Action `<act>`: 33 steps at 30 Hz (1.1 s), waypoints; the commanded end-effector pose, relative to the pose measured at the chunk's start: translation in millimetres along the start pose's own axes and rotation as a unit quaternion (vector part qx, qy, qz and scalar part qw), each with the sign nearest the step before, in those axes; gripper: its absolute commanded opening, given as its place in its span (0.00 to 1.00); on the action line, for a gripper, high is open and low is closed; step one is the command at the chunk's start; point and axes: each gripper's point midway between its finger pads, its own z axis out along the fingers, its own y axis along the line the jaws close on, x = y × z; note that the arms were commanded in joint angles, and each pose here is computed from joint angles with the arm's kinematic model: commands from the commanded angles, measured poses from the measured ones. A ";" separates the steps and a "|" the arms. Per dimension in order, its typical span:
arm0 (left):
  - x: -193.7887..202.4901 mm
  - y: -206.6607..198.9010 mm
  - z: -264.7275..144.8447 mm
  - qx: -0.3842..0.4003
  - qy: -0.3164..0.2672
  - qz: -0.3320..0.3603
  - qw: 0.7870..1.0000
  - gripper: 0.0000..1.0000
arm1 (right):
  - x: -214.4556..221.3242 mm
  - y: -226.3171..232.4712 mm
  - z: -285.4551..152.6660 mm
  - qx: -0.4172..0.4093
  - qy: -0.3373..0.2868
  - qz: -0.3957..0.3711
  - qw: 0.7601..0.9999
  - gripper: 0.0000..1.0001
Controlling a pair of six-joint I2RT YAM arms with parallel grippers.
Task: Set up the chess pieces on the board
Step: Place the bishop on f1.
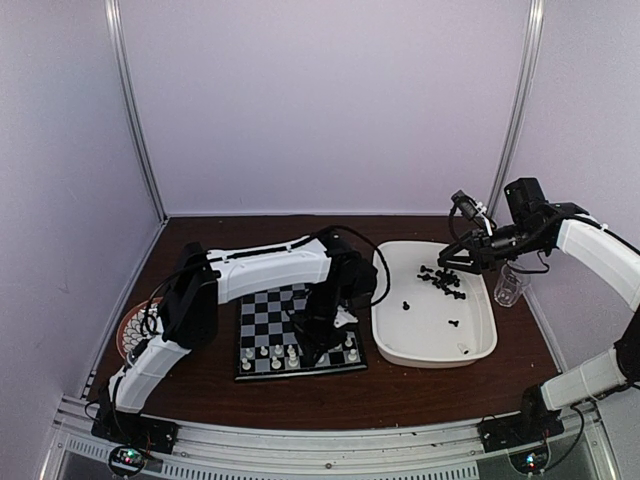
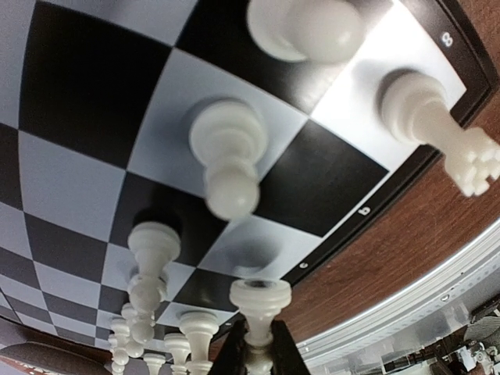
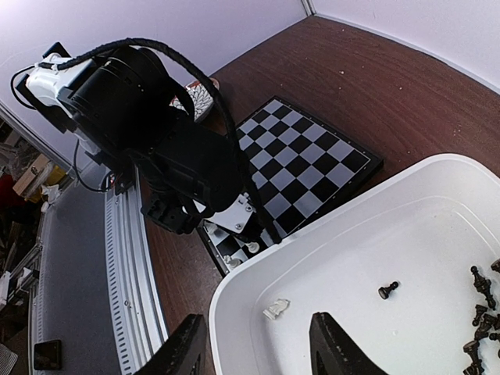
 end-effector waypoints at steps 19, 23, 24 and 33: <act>-5.6 -8.3 -9.1 0.014 -0.016 0.009 1.000 0.12 | 4.3 3.0 1.8 -0.006 0.003 -0.004 1.000 0.49; -9.2 -9.0 -10.3 0.016 -0.021 0.010 1.000 0.10 | 4.6 2.8 1.9 -0.006 0.003 -0.004 1.000 0.49; -10.1 -9.2 -10.4 0.016 -0.023 0.011 1.000 0.10 | 4.8 2.9 1.9 -0.006 0.004 -0.005 1.000 0.49; -14.4 -7.6 -9.8 0.010 -0.028 0.008 1.000 0.10 | 5.4 3.0 2.1 -0.006 0.004 -0.004 1.000 0.48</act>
